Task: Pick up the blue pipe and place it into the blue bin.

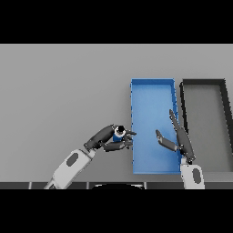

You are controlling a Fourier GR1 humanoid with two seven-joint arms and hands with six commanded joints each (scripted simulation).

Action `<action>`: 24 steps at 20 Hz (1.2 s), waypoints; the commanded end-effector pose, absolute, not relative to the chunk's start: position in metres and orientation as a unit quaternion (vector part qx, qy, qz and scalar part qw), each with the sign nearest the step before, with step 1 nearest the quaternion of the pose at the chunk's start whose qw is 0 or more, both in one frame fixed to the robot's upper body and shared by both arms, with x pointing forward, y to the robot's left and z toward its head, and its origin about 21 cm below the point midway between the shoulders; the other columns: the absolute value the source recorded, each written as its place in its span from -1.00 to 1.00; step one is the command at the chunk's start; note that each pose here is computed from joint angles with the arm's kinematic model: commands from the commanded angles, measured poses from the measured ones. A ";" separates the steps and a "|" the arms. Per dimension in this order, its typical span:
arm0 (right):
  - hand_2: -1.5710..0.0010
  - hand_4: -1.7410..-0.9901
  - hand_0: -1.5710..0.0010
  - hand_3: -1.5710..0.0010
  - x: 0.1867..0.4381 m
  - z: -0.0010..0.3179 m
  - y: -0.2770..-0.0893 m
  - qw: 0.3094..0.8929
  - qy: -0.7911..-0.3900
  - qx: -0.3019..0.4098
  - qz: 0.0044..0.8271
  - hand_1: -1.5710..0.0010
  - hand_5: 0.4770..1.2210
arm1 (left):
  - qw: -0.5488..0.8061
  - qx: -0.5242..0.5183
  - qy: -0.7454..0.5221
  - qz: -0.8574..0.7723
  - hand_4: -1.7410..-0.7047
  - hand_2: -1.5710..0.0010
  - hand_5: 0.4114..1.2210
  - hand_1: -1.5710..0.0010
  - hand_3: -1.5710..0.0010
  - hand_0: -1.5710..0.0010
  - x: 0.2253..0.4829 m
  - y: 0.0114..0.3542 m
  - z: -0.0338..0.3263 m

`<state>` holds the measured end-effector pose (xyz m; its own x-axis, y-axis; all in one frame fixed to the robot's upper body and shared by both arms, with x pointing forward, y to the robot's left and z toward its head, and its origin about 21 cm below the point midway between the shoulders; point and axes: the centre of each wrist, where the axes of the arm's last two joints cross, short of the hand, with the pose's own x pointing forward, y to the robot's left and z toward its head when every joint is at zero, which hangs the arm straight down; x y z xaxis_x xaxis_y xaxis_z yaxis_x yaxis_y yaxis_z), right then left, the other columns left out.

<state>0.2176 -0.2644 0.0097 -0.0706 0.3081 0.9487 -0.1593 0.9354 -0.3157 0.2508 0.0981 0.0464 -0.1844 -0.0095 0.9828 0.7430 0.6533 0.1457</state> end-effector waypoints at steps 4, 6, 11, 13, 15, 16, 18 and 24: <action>1.00 0.40 1.00 1.00 0.218 0.012 -0.264 0.667 -0.727 -0.014 0.164 1.00 -0.48 | 0.581 -0.262 -0.700 -0.323 -0.98 -1.00 1.00 -1.00 -0.83 -1.00 0.251 0.096 0.048; 1.00 0.36 1.00 1.00 0.222 0.030 -0.266 0.645 -0.745 0.058 0.160 1.00 -0.62 | 0.576 -0.264 -0.702 -0.326 -0.98 -1.00 1.00 -1.00 -0.83 -1.00 0.254 0.098 0.052; 1.00 0.14 1.00 1.00 0.233 0.090 -0.266 0.610 -0.738 0.189 0.216 1.00 -0.89 | 0.573 -0.266 -0.703 -0.326 -0.98 -1.00 1.00 -1.00 -0.84 -1.00 0.251 0.102 0.051; 1.00 0.09 1.00 1.00 0.237 0.112 -0.254 0.589 -0.728 0.227 0.269 1.00 -0.92 | 0.575 -0.262 -0.702 -0.330 -0.98 -1.00 1.00 -1.00 -0.84 -1.00 0.255 0.098 0.052; 1.00 0.08 1.00 1.00 0.239 0.129 -0.242 0.565 -0.720 0.255 0.312 1.00 -0.93 | 0.578 -0.258 -0.696 -0.339 -0.98 -1.00 1.00 -1.00 -0.84 -1.00 0.253 0.092 0.049; 1.00 0.07 1.00 1.00 0.243 0.137 -0.237 0.554 -0.718 0.265 0.328 1.00 -0.94 | 0.576 -0.257 -0.698 -0.338 -0.98 -1.00 1.00 -1.00 -0.84 -1.00 0.252 0.093 0.051; 1.00 0.08 1.00 1.00 0.247 0.152 -0.223 0.540 -0.712 0.270 0.359 1.00 -0.96 | 0.577 -0.252 -0.699 -0.340 -0.98 -1.00 1.00 -1.00 -0.83 -1.00 0.256 0.095 0.051; 1.00 0.21 1.00 1.00 0.259 0.165 -0.187 0.503 -0.687 0.293 0.435 1.00 -0.93 | 0.557 -0.272 -0.708 -0.340 -0.86 -1.00 1.00 -1.00 -0.87 -1.00 0.254 0.093 0.053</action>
